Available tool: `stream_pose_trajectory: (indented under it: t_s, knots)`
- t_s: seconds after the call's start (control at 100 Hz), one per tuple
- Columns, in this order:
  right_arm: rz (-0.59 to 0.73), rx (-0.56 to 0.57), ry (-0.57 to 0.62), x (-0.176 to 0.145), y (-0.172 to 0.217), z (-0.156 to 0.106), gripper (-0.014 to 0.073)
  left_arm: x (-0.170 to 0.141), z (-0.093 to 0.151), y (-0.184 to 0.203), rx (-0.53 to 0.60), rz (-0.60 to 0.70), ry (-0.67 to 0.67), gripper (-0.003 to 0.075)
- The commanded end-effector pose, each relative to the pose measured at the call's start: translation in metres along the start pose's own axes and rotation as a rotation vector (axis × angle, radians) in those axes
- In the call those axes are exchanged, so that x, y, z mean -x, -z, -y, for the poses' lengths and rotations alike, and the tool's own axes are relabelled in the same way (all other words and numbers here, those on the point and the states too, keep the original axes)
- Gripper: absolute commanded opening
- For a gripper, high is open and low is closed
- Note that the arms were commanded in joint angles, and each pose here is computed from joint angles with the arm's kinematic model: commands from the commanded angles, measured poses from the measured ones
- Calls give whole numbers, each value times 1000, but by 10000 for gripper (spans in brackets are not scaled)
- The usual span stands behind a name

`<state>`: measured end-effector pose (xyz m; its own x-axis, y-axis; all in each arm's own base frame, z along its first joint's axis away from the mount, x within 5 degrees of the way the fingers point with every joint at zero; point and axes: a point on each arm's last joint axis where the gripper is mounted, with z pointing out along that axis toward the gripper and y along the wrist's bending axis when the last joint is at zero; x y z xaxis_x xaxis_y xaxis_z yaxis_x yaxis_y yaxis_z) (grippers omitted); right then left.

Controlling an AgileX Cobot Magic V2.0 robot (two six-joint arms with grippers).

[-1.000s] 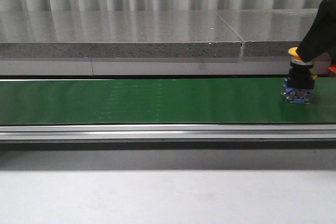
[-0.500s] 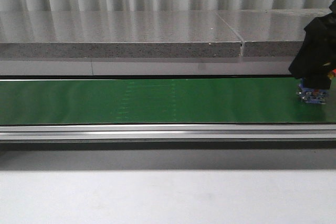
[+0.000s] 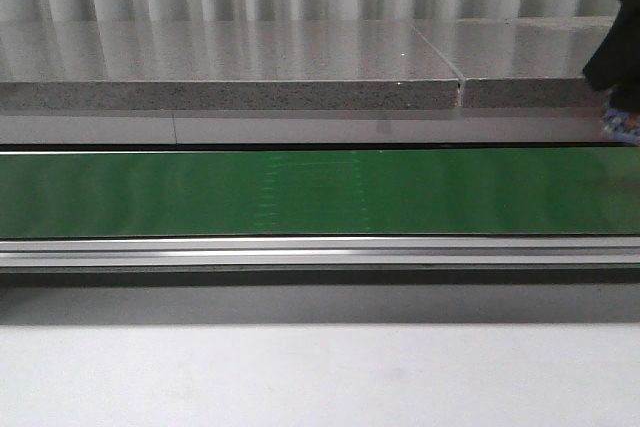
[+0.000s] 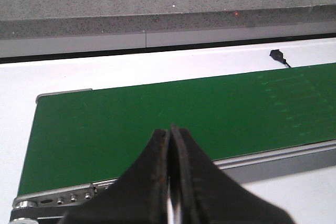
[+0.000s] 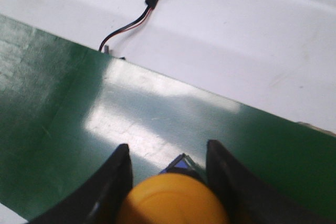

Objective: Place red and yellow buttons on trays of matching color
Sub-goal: 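Carry the yellow button into the yellow tray and open the right gripper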

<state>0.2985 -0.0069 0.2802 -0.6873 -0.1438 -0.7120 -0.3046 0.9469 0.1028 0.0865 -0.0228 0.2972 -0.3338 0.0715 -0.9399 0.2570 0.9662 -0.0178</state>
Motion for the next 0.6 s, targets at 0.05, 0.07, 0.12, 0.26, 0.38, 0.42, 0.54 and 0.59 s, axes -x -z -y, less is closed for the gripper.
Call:
stream_pose_trajectory:
  t_s: [0.05,0.07,0.12,0.26,0.38,0.42,0.54,0.59]
  knots:
    - [159,-111,-70,14,48,14,119,14,0,3,8,88,15,-21]
    - [171,-128,-84,14,54,17,119,14,0,3,8,88,15,-21]
    - [202,-168,-137,13,66,25,119,14,0,3,8,88,15,-21]
    - [285,-290,-306,6,96,51,119,14,0,3,8,88,15,-21]
    - [336,-388,-422,-2,112,73,119,14,0,3,8,88,15,-21]
    - [354,-426,-447,-5,116,81,119,14,0,3,8,88,15,-21]
    - [420,-535,-508,-11,129,100,119,14,0,3,8,88,15,-21]
    - [449,-579,-531,-13,135,106,119,14,0,3,8,88,15,-21]
